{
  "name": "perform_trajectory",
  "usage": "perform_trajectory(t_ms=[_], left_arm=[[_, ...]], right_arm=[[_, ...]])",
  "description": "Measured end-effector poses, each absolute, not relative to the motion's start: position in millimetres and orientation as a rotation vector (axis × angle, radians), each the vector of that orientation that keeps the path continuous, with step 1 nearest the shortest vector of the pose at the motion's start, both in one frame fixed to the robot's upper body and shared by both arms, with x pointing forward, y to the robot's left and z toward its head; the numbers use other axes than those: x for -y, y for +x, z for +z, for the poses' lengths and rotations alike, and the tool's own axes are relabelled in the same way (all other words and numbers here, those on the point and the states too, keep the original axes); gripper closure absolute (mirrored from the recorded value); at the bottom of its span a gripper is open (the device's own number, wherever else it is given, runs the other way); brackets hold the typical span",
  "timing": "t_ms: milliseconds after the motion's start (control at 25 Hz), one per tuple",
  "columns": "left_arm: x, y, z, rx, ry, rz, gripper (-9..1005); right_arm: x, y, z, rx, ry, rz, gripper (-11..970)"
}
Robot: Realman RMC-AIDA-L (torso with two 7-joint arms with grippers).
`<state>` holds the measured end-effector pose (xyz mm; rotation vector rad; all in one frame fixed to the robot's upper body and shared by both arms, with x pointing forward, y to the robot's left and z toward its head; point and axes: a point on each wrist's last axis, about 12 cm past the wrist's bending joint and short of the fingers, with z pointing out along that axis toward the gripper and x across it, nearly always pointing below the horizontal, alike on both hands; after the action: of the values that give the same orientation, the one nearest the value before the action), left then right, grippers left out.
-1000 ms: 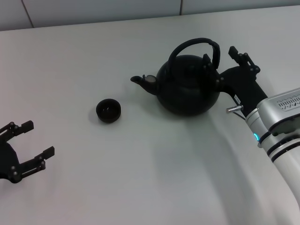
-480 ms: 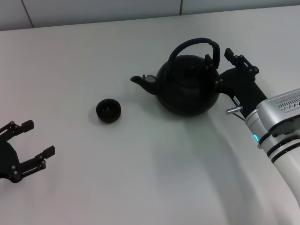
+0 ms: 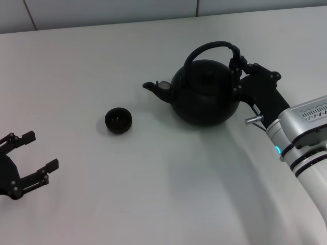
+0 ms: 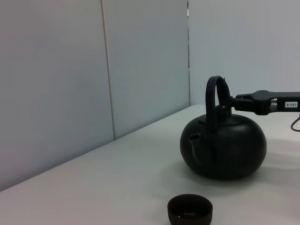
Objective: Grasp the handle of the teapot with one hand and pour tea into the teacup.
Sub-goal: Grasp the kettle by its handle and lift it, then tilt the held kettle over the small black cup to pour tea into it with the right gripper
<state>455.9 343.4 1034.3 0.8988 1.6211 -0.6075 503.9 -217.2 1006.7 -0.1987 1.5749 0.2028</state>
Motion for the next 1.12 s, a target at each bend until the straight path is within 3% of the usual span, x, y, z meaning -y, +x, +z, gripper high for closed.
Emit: perform_trajectory(t_ms=[120, 1120], left_arm=[[-343, 456, 1034, -1.621, 0.899, -0.608, 183], [-339, 453, 1032, -1.621, 0.887, -0.621, 184]], right_arm=[[217, 504, 1007, -1.574, -0.198, 0.203, 828], [226, 519, 1032, -1.402, -0.189, 0.258, 825]])
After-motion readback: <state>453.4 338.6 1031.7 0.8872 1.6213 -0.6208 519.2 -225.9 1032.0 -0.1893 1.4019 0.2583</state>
